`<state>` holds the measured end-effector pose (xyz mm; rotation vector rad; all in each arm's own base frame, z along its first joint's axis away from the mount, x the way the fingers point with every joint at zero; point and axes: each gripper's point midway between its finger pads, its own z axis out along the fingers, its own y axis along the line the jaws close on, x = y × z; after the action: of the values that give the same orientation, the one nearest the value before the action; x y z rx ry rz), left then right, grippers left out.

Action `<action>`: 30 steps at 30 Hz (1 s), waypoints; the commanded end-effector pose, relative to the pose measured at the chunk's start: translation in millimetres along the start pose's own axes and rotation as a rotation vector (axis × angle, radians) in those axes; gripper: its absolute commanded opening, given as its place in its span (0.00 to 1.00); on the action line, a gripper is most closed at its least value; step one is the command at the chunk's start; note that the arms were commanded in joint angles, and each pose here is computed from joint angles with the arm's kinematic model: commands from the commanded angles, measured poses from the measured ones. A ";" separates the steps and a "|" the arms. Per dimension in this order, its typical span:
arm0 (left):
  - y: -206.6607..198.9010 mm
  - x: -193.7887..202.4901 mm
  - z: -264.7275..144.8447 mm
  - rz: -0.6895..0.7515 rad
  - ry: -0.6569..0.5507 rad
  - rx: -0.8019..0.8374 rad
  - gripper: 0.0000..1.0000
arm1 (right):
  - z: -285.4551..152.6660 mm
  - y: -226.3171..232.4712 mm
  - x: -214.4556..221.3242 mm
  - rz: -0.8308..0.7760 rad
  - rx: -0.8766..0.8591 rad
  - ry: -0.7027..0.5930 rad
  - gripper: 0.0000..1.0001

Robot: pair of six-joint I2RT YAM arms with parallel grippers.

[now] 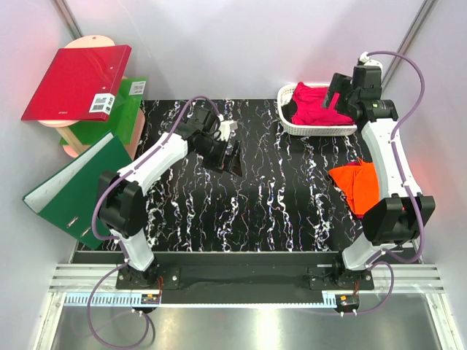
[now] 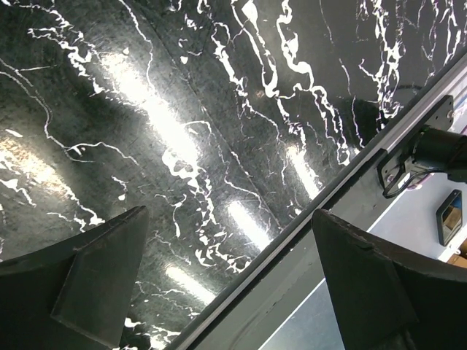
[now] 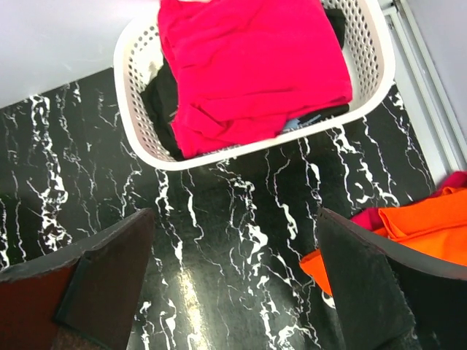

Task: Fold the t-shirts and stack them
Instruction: Grab crumpled tshirt from bin with the right arm

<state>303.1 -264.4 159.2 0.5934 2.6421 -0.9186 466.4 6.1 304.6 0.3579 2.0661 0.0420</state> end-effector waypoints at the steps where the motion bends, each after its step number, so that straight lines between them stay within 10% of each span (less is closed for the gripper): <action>1: -12.7 -16.5 -16.1 0.033 -0.089 0.002 0.99 | -4.1 -1.4 1.8 -0.018 -0.002 0.016 1.00; 7: -29.0 -14.7 -19.7 0.092 -0.092 0.045 0.99 | 8.6 12.0 15.7 -0.101 -0.012 0.078 1.00; 17: 36.4 -38.0 -65.9 0.055 -0.219 -0.497 0.99 | 45.2 107.0 64.8 -0.358 -0.131 0.215 1.00; 30: 40.7 -60.1 -104.4 0.083 -0.345 -0.622 0.99 | 127.4 60.9 0.1 -0.207 0.096 0.062 1.00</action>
<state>346.3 -184.8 221.6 0.3548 2.4460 -0.1479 562.3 98.6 226.7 0.0293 2.2715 -0.0884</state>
